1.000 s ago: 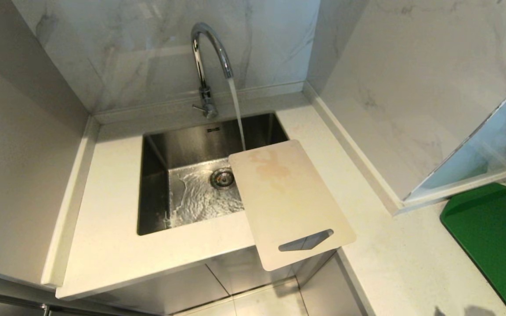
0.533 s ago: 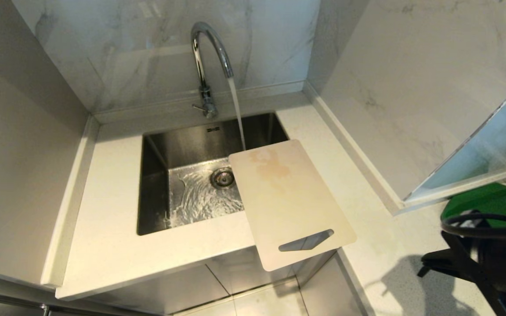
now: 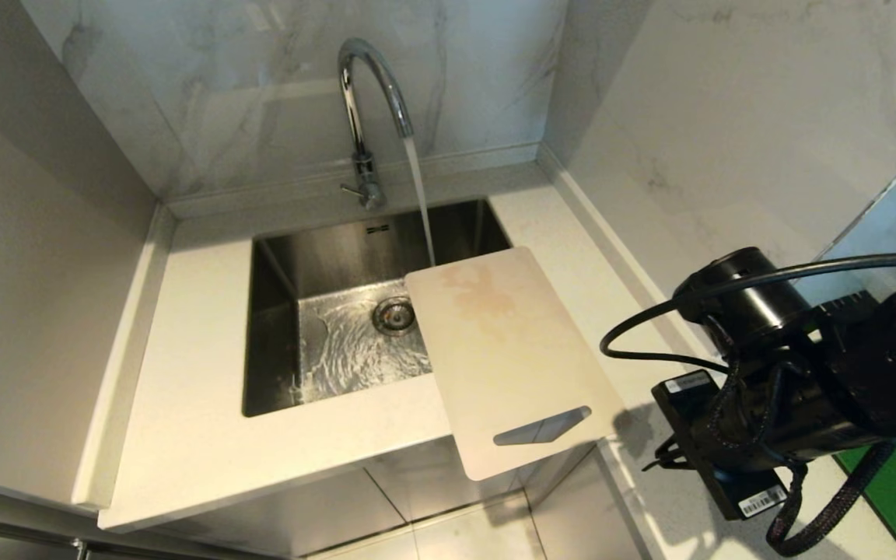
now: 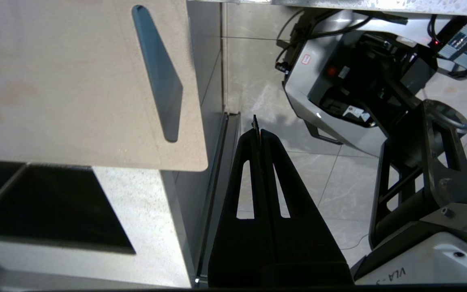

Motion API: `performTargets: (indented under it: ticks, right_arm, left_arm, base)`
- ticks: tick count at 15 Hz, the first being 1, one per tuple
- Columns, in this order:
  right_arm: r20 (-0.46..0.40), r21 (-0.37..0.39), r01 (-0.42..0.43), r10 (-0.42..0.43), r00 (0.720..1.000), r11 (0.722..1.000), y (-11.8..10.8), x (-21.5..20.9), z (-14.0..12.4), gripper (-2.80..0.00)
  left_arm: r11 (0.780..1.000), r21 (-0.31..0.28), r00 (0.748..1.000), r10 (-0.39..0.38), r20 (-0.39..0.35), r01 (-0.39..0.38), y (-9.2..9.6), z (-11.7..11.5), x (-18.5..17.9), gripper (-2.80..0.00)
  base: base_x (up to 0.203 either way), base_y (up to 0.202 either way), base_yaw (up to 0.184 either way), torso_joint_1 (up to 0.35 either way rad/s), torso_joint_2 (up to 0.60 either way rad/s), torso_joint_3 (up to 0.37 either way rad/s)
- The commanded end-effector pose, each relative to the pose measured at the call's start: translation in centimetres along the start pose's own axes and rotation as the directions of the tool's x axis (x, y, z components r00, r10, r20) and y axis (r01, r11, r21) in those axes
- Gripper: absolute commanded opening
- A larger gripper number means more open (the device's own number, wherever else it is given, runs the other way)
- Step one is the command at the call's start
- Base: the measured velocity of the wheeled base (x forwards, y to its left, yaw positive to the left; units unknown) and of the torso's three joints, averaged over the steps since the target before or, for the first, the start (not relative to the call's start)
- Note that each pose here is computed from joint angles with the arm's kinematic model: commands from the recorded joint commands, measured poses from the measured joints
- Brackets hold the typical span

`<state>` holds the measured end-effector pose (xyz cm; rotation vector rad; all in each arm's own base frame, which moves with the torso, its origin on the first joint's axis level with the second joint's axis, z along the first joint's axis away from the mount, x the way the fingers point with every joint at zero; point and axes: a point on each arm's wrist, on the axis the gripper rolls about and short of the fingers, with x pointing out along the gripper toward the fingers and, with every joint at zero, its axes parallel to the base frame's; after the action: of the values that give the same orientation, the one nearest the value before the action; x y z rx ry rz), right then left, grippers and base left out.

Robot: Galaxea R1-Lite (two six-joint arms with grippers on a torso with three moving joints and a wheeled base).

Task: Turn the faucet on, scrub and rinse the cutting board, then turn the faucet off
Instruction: Pick up the cutting board

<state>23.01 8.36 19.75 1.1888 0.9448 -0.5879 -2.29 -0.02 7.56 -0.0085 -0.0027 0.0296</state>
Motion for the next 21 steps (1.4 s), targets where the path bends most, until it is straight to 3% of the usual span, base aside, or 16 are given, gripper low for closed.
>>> performTargets:
  ticks: [1,3,4,7,15,21]
  right_arm:
    - [-0.001,-0.003,0.058,-0.058,0.998,0.998,0.4,1.8,-0.3,-2.8]
    - [-0.003,-0.021,0.057,-0.057,0.998,0.998,0.7,2.1,-0.3,-2.8]
    - [-0.002,-0.023,0.056,-0.056,0.998,0.998,0.8,2.3,-0.3,0.0]
    - [-0.002,-0.075,0.037,-0.037,0.999,0.996,1.0,2.5,-0.3,0.0]
    - [-0.04,0.028,0.108,-0.107,0.993,0.994,2.7,6.1,-2.6,0.0]
    - [-0.041,0.014,0.17,-0.169,0.985,0.985,3.0,8.6,-3.4,0.0]
  left_arm:
    - [1.0,-0.001,1.0,0.001,0.002,-0.001,0.0,0.0,0.0,-2.8]
    - [1.0,-0.001,1.0,0.001,0.002,-0.001,0.0,0.0,0.0,-2.8]
    - [1.0,-0.001,1.0,0.001,0.002,-0.001,0.0,0.0,0.0,-2.8]
    - [1.0,-0.001,1.0,0.001,0.002,-0.001,0.0,0.0,0.0,-2.8]
    - [1.0,-0.001,1.0,0.001,0.002,-0.001,0.0,0.0,0.0,-2.8]
    - [1.0,-0.001,1.0,0.001,0.002,-0.001,0.0,0.0,0.0,-2.8]
  base:
    - [0.0,0.0,0.0,0.0,0.0,0.0]
    - [0.0,0.0,0.0,0.0,0.0,0.0]
    - [0.0,0.0,0.0,0.0,0.0,0.0]
    - [0.0,0.0,0.0,0.0,0.0,0.0]
    - [0.0,0.0,0.0,0.0,0.0,0.0]
    - [0.0,0.0,0.0,0.0,0.0,0.0]
